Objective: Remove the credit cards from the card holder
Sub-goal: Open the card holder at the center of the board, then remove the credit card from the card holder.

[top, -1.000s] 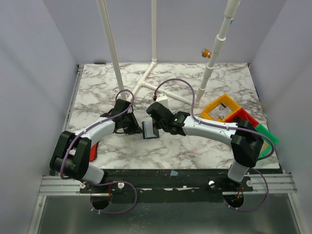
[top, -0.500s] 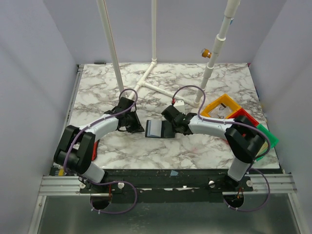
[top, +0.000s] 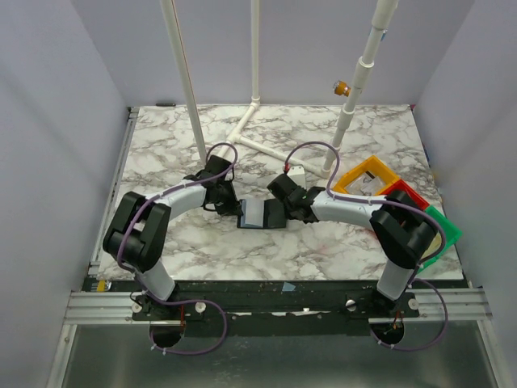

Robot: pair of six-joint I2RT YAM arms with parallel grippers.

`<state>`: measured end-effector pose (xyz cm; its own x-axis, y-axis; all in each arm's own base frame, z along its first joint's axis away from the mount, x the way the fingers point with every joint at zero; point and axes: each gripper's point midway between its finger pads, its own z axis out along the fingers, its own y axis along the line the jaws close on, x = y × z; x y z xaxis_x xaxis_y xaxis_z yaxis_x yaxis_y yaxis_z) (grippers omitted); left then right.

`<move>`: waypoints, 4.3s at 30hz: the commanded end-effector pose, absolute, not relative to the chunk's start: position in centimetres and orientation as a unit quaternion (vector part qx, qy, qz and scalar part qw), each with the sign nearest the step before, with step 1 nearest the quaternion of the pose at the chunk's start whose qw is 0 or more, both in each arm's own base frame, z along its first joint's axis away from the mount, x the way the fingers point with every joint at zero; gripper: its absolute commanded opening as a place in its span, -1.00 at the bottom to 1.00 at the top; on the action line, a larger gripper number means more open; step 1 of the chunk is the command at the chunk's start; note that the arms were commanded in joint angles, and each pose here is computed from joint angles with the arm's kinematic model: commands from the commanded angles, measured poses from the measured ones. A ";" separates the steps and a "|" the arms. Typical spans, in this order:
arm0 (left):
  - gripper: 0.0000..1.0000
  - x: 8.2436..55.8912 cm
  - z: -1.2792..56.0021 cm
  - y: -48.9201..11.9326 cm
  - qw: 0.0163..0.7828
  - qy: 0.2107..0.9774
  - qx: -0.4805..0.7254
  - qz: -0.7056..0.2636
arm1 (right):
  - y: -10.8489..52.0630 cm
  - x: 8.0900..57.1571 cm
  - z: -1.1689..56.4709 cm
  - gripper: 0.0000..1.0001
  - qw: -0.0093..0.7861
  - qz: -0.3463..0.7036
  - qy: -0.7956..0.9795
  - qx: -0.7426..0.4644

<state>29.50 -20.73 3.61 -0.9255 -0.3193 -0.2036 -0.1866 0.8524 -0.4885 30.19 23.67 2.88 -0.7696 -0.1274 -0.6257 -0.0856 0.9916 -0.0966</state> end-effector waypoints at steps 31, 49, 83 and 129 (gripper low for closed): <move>-1.00 29.1 3.6 -27.1 0.108 0.958 -0.077 -0.253 | 25.6 31.0 2.4 -0.99 0.328 -0.004 0.942 -0.072; -1.00 29.0 3.6 -27.7 0.106 0.959 -0.080 -0.252 | 26.3 31.4 12.8 -0.36 0.389 0.084 0.916 -0.042; -1.00 29.3 4.9 -28.0 0.122 0.959 -0.073 -0.245 | 26.9 30.3 0.7 -0.56 0.270 0.121 0.955 -0.034; -1.00 25.7 1.1 -18.7 0.148 0.951 -0.184 -0.200 | 36.1 28.6 4.7 0.37 0.298 0.149 0.934 -0.128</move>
